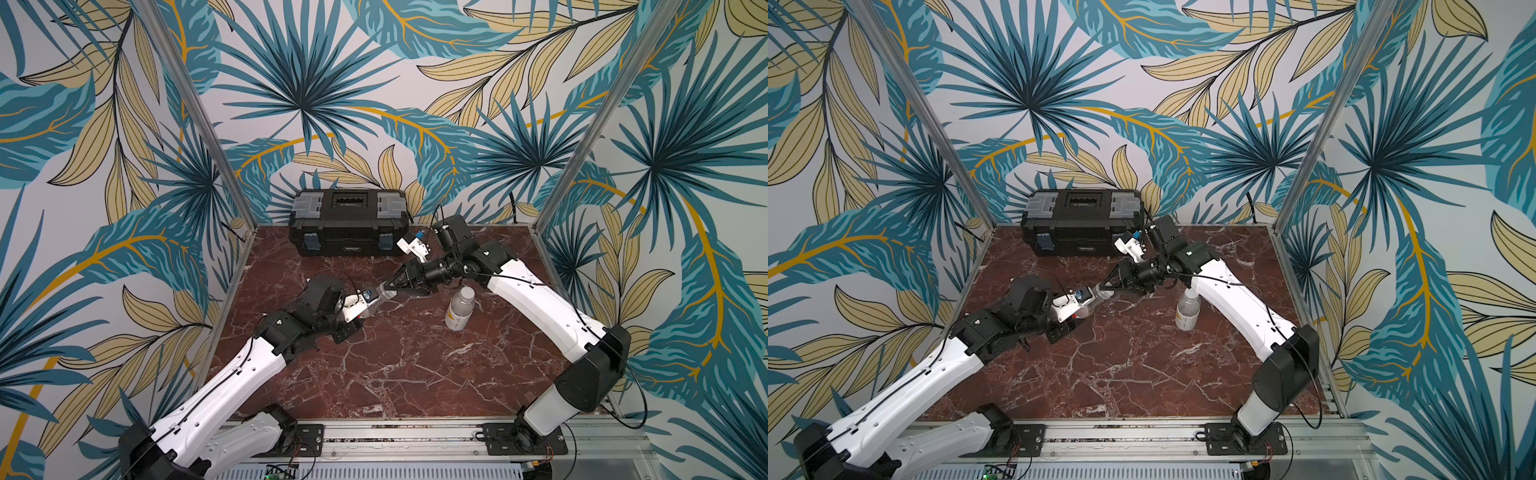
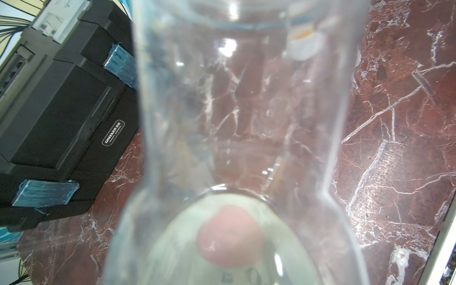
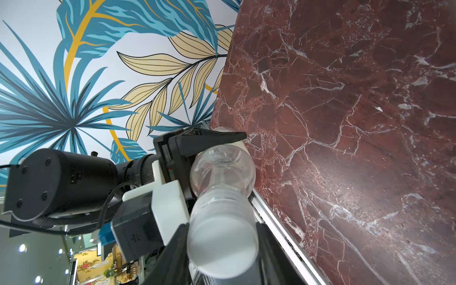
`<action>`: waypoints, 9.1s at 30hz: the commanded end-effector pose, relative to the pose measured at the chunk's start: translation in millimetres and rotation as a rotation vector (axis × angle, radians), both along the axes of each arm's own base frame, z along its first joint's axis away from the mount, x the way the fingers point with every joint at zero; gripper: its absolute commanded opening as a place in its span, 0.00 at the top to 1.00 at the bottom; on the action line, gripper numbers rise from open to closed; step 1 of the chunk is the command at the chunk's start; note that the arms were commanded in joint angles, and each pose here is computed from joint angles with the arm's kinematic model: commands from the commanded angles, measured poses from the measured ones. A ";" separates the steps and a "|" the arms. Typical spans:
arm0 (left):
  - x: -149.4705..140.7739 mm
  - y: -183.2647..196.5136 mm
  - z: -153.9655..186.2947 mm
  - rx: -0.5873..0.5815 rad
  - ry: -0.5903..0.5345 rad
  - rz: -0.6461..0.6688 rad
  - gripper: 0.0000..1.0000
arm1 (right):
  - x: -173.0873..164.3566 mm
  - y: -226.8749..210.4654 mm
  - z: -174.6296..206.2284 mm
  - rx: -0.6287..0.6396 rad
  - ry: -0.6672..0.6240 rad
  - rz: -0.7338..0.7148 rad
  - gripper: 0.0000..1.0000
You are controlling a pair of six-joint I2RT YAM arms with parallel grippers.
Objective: Screw on the bottle caps
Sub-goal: Screw the bottle cap onto the plastic bottle.
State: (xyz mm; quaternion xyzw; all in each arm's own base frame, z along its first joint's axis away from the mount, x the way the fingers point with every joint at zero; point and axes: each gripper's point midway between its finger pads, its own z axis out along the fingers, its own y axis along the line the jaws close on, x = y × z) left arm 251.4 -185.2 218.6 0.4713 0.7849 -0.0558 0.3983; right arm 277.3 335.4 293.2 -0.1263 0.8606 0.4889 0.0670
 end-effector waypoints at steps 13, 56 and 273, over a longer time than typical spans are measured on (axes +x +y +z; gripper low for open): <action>34.5 -44.4 101.1 -0.274 -0.490 -0.006 0.55 | -27.9 26.9 -50.6 -0.069 0.312 0.046 0.91; 60.2 -22.3 40.0 -0.254 -0.465 0.250 0.74 | 37.3 -11.1 -79.3 -0.171 0.189 -0.181 0.64; -11.8 -96.1 41.6 -0.327 -0.042 -0.304 0.74 | -43.4 -89.7 51.9 -0.119 -1.048 0.531 0.32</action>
